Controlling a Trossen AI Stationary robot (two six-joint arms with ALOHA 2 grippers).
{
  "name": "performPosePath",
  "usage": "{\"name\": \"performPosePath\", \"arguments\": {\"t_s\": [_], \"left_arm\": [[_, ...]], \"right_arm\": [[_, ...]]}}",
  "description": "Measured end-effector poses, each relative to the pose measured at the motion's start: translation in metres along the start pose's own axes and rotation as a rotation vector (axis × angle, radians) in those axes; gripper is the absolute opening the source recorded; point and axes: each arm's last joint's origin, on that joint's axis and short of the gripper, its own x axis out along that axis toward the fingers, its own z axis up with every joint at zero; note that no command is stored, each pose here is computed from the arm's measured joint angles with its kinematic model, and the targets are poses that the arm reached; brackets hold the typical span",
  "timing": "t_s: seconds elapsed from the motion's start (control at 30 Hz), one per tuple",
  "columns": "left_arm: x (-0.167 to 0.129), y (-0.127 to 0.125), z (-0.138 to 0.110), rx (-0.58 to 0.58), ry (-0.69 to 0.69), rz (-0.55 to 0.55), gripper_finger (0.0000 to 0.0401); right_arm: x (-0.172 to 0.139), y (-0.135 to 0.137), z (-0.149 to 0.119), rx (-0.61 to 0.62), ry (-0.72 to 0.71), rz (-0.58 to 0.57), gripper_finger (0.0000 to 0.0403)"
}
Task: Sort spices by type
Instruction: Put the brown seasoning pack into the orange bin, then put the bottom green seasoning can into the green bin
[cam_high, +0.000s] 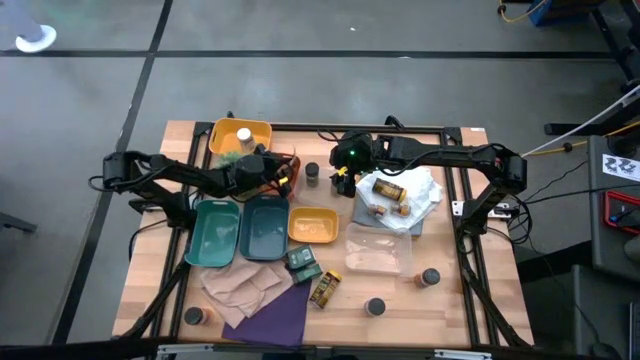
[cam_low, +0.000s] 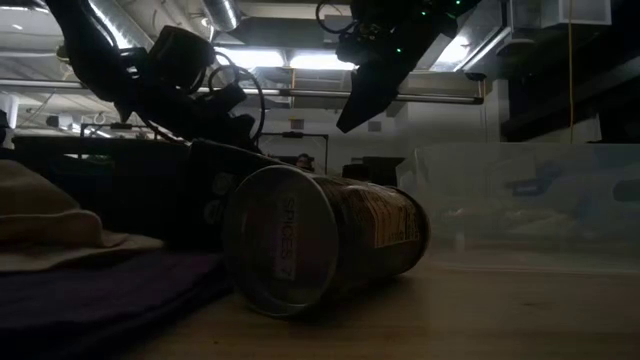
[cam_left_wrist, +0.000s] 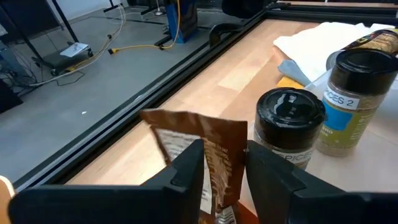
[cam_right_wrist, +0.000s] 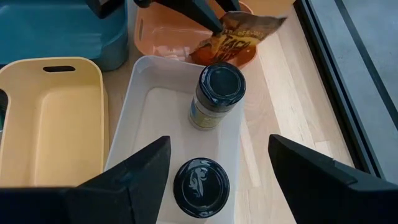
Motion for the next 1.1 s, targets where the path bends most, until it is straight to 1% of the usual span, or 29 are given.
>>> {"name": "performPosePath", "arguments": {"t_s": [0.23, 0.53, 0.73, 1.0, 1.1], "left_arm": [[-0.005, -0.003, 0.003, -0.004, -0.002, -0.016, 0.0103], [-0.018, -0.004, 0.008, -0.053, 0.028, -0.038, 0.0102], [-0.035, -0.007, 0.016, -0.059, 0.022, -0.075, 0.0102], [-0.062, -0.009, 0.031, -0.079, -0.034, -0.137, 0.0102], [-0.073, -0.011, 0.036, -0.081, -0.067, -0.169, 0.0102]], "right_arm": [[0.000, 0.000, 0.000, 0.000, 0.003, 0.001, 0.0271], [0.000, 0.000, 0.000, 0.000, 0.004, 0.000, 0.0271], [0.000, 0.000, 0.000, 0.000, 0.004, 0.000, 0.0271], [0.000, 0.000, 0.000, 0.000, 0.004, 0.002, 0.0271], [0.000, 0.001, 0.000, -0.001, -0.001, 0.032, 0.0271]]}}
